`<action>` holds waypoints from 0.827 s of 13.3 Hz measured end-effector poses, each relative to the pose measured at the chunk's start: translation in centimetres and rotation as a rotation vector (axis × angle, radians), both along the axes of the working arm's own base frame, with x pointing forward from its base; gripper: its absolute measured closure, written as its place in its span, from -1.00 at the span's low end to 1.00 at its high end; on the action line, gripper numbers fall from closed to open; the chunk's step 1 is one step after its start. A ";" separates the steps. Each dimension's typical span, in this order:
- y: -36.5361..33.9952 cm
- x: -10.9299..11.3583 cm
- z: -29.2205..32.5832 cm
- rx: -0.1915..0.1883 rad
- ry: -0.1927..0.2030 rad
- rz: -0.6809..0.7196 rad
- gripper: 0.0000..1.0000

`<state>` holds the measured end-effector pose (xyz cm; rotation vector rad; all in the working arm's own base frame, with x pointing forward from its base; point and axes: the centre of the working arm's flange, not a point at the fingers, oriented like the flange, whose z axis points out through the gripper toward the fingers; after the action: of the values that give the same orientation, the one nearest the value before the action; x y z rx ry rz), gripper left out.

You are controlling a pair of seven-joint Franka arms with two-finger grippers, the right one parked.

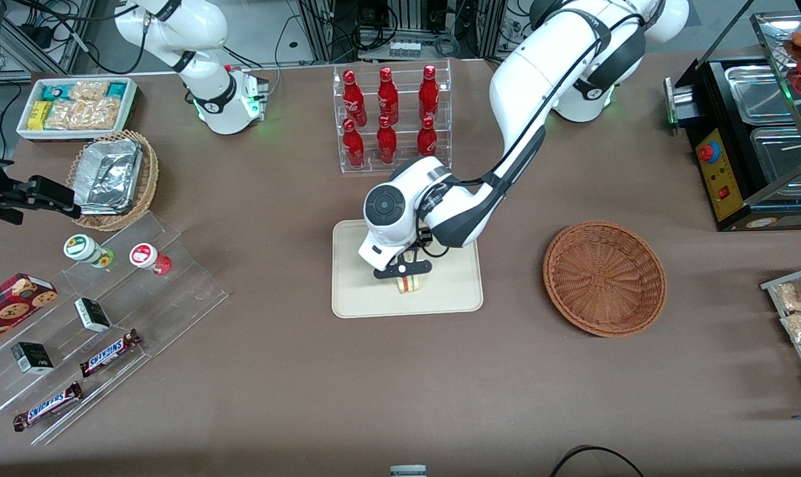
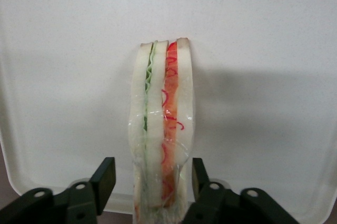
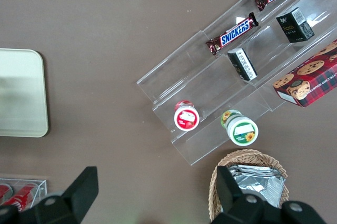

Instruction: Place sandwich from basket to tray

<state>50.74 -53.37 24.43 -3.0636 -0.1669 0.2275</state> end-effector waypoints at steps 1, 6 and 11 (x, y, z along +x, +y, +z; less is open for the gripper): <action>0.0 0.2 0.2 -0.002 -0.004 0.002 -0.67; 0.5 2.0 4.7 -0.034 -0.048 -0.002 -1.00; 4.4 4.3 13.0 -0.036 -0.088 -0.123 -1.00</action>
<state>55.02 -48.92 37.38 -3.1070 0.0214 0.0898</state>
